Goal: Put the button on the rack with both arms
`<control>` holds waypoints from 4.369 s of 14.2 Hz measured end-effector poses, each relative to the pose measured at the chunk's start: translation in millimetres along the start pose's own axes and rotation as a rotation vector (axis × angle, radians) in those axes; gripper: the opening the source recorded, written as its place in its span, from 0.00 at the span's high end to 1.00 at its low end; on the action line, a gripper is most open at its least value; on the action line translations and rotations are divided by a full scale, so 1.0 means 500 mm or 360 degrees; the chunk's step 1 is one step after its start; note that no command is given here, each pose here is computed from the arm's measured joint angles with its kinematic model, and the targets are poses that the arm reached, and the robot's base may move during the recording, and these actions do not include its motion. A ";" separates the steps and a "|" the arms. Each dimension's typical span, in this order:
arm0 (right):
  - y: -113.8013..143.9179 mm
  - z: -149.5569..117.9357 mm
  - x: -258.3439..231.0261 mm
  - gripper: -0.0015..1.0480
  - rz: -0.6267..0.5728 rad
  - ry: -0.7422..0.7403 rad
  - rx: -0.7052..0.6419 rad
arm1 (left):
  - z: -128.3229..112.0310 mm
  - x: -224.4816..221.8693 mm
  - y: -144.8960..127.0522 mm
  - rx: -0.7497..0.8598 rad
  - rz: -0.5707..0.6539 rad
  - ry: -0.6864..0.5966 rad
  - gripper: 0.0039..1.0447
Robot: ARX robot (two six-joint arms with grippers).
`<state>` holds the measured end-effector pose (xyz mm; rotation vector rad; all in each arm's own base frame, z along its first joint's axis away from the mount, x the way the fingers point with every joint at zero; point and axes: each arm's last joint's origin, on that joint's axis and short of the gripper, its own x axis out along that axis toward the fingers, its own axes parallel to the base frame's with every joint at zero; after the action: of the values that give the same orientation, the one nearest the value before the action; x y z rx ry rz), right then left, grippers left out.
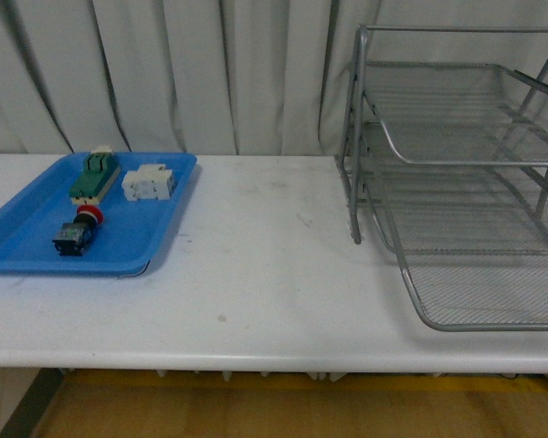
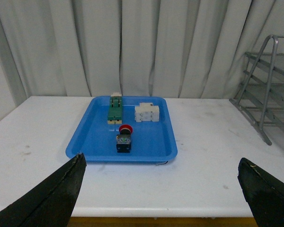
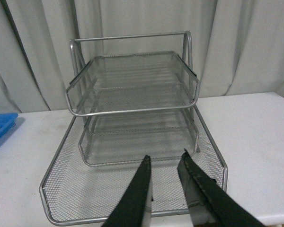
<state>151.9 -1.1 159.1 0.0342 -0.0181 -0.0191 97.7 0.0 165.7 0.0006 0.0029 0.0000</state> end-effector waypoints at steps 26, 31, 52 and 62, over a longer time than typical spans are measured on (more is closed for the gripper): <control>0.000 0.017 -0.109 0.42 0.0025 0.0020 -0.0050 | 0.020 0.043 -0.007 -0.0022 0.0169 0.0508 0.06; 0.001 0.017 -0.109 0.06 0.0031 0.0023 -0.0050 | 0.029 0.321 -0.016 0.0071 0.0070 0.0737 0.06; 0.001 0.017 -0.109 0.06 0.0030 0.0023 -0.0050 | -0.223 0.755 0.080 -0.0093 0.0059 0.1264 0.64; 0.001 0.017 -0.109 0.06 0.0031 0.0023 -0.0050 | 0.051 0.192 -0.004 0.0175 0.0131 0.0849 0.65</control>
<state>97.3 0.0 166.7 0.0029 -0.0036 0.0000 193.9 -2.2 191.1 0.1106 0.5360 0.0820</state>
